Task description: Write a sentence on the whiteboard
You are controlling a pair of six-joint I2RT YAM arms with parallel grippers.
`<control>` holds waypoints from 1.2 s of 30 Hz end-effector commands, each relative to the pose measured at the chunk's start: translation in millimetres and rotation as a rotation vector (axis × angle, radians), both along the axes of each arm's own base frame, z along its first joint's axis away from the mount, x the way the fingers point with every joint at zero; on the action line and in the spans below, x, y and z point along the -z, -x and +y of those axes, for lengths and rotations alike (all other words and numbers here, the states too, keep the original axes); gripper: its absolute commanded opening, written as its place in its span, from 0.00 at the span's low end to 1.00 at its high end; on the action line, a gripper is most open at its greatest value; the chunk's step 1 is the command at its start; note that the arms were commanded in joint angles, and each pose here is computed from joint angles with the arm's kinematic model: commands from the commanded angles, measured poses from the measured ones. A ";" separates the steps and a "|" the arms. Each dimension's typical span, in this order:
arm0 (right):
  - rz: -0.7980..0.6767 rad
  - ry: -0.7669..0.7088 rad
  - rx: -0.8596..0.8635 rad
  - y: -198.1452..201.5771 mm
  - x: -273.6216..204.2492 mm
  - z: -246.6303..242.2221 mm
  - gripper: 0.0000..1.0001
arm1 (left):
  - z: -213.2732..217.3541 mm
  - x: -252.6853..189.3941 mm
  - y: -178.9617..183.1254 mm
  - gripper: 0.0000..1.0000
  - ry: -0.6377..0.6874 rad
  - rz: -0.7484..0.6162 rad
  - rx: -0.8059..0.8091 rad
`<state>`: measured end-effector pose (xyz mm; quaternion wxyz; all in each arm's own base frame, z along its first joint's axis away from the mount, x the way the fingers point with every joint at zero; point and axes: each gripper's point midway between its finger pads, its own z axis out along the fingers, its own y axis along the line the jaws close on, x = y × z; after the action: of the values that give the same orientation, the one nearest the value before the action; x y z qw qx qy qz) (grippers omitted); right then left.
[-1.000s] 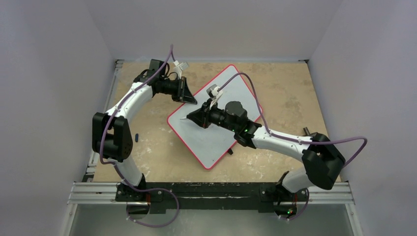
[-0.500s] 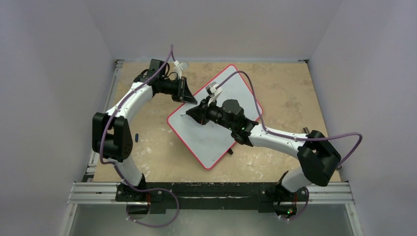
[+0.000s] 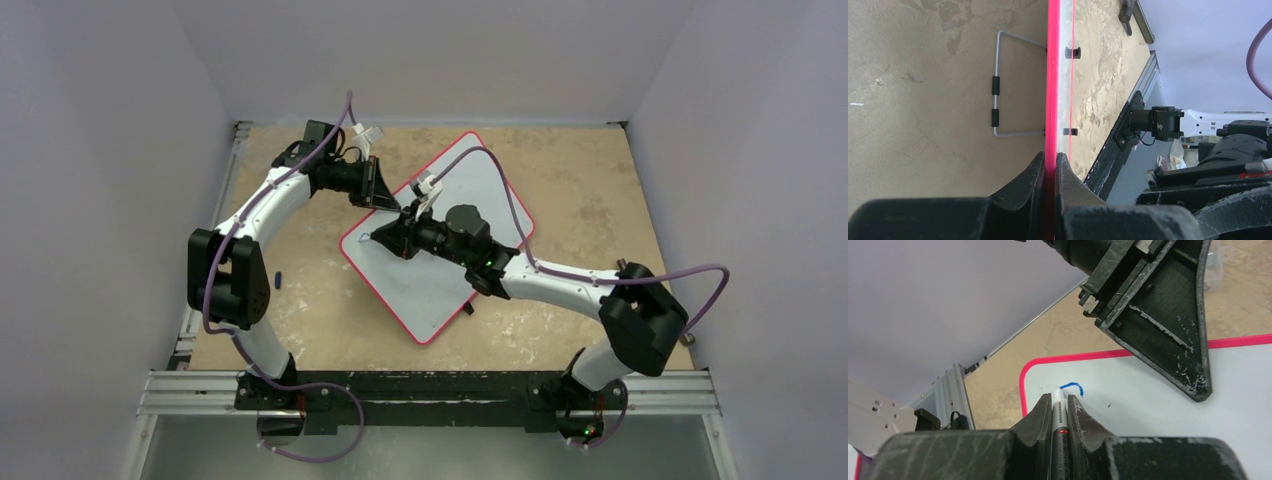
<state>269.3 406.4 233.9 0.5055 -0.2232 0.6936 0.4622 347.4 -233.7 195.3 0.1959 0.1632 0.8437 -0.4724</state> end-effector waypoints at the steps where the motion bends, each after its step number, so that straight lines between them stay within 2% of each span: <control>1: -0.005 0.017 -0.024 4.6 1.7 7.0 0.00 | -4.1 -17.7 -4.3 0.00 -0.032 -0.120 0.008; 36: 0.041 0.166 0.176 -7.1 36.7 -37.3 0.00 | -4.1 -17.5 -2.9 0.00 -0.038 -0.125 0.009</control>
<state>268.0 385.5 221.5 0.5106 -0.1959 0.7257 0.4174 347.7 -233.6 194.8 0.1968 0.1634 0.8447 -0.4701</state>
